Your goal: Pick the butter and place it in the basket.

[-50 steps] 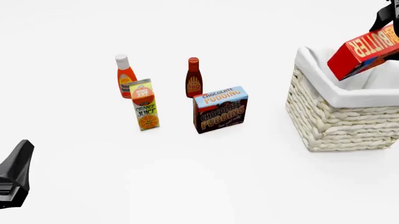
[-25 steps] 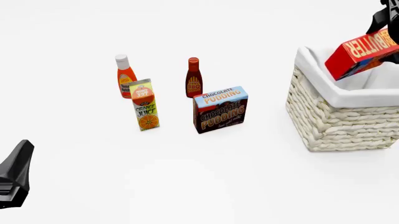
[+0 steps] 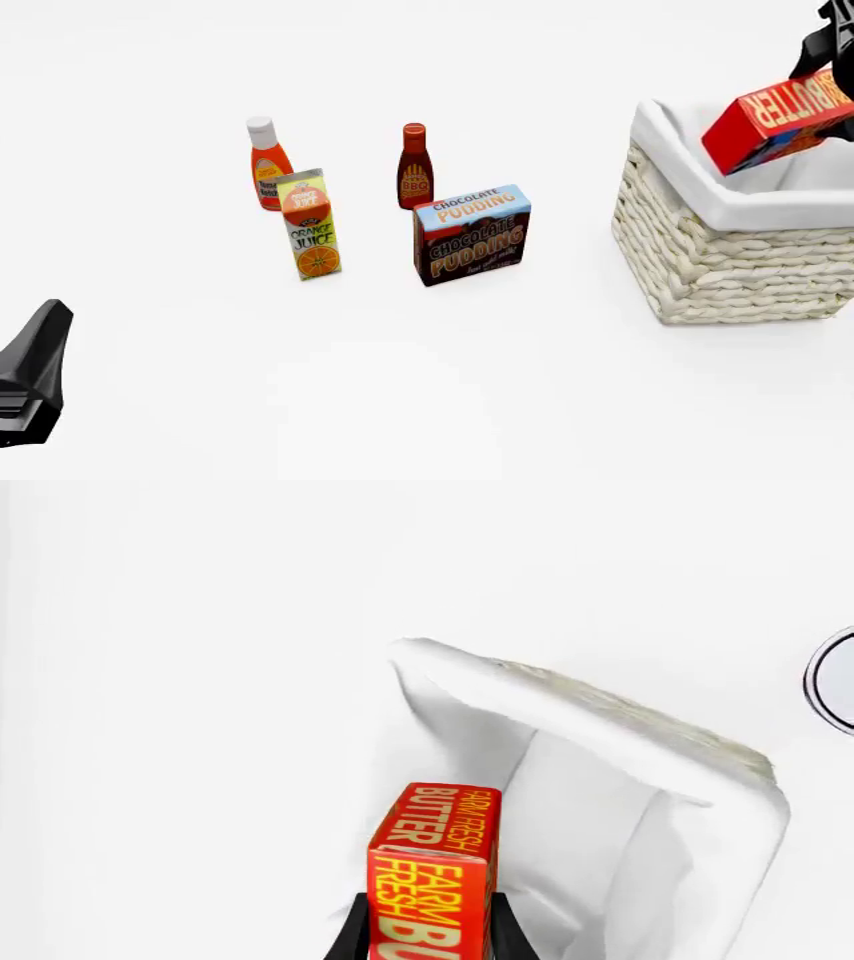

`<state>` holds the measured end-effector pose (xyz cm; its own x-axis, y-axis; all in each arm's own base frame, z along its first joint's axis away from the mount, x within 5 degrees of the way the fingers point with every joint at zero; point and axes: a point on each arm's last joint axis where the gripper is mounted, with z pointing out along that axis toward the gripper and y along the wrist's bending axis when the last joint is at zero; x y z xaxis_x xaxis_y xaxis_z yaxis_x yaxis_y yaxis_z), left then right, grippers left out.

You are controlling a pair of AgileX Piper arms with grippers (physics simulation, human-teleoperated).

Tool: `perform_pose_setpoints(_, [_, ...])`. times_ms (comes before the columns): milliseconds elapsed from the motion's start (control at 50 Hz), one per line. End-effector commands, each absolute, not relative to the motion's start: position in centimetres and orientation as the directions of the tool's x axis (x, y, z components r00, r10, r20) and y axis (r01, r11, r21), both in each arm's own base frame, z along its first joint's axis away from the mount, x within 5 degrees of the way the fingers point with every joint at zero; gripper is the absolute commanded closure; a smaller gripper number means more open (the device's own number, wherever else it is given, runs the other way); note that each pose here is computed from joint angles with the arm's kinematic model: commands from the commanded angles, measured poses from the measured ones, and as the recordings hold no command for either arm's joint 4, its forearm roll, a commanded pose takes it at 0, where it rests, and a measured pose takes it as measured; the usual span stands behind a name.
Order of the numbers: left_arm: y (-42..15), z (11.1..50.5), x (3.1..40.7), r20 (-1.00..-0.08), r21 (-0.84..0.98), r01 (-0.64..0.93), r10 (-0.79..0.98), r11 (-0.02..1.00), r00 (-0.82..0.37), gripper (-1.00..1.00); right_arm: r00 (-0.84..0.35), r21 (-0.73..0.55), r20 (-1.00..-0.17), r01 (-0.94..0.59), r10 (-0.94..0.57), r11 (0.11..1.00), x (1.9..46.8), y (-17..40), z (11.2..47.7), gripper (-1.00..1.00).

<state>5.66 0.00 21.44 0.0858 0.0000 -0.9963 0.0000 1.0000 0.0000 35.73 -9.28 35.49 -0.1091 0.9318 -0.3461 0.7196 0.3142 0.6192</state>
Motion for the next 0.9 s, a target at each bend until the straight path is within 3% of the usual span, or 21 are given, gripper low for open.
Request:
perform_pose_setpoints(20, [0.0, 21.4, 5.7, -0.996, 0.0, 0.0, 0.0, 1.0, 0.086, -1.0, -0.076, 0.643, -0.341, 0.708, 0.937, 0.292, 35.3, -9.7, 35.8, 1.0])
perform_pose_setpoints(900, [0.0, 21.4, 5.7, -0.996, 0.0, 0.0, 0.0, 1.0, 0.086, -1.0, -0.053, 0.635, -0.326, 0.728, 0.944, 0.261, 35.0, -10.4, 34.4, 1.0])
